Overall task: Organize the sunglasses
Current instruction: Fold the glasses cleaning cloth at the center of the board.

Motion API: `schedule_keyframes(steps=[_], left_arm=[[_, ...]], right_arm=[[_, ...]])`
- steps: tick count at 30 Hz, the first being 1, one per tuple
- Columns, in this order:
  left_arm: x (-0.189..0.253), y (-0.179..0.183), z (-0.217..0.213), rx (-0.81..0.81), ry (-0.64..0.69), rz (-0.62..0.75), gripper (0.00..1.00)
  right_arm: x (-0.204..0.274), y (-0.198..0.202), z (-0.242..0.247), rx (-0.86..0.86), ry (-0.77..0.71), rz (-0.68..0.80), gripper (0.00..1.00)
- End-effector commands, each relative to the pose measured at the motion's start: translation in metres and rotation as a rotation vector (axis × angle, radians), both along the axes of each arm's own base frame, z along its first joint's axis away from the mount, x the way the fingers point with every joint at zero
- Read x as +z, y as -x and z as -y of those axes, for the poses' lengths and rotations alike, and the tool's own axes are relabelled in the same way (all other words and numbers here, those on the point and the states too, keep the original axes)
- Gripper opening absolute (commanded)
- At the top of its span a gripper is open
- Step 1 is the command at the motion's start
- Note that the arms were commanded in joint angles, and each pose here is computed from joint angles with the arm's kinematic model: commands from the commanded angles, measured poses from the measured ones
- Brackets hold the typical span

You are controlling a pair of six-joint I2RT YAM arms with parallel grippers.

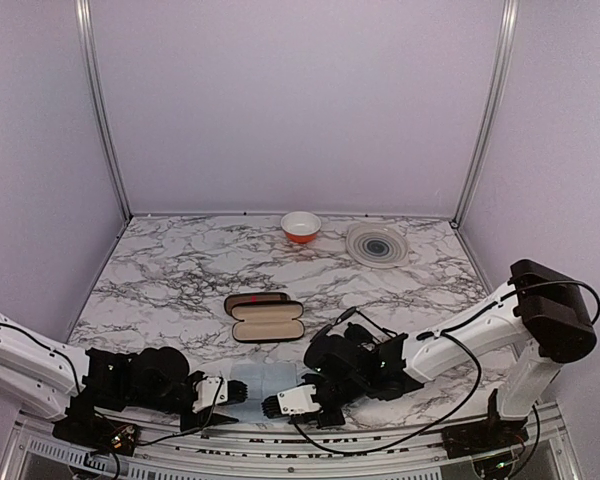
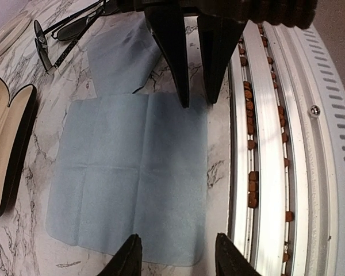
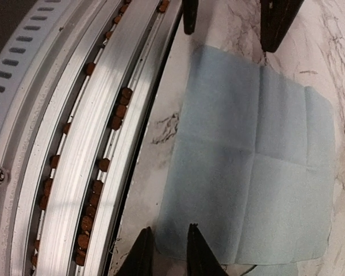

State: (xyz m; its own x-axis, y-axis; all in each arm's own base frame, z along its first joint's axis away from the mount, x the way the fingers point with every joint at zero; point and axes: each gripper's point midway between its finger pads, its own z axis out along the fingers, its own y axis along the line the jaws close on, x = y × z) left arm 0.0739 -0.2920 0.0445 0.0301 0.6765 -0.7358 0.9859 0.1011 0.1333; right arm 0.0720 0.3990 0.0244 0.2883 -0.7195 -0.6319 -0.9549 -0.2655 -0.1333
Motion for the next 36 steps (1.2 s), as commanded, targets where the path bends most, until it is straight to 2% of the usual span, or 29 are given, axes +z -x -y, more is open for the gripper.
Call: schedule_keyframes(steps=[1,9,17,36], left_arm=[[0.002,0.005,0.005,-0.037,0.021,0.003,0.43],[-0.001,0.007,0.005,-0.046,0.011,-0.012,0.43],[-0.006,0.013,0.005,-0.072,-0.002,-0.035,0.42],[-0.021,0.014,0.015,-0.137,-0.070,-0.018,0.25]], right_arm=[[-0.006,-0.007,-0.007,-0.027,0.018,0.024,0.18],[-0.018,-0.011,0.000,-0.043,0.060,-0.016,0.00],[-0.013,-0.005,0.010,-0.054,0.056,-0.056,0.00],[-0.008,-0.004,0.015,-0.086,0.038,-0.079,0.00]])
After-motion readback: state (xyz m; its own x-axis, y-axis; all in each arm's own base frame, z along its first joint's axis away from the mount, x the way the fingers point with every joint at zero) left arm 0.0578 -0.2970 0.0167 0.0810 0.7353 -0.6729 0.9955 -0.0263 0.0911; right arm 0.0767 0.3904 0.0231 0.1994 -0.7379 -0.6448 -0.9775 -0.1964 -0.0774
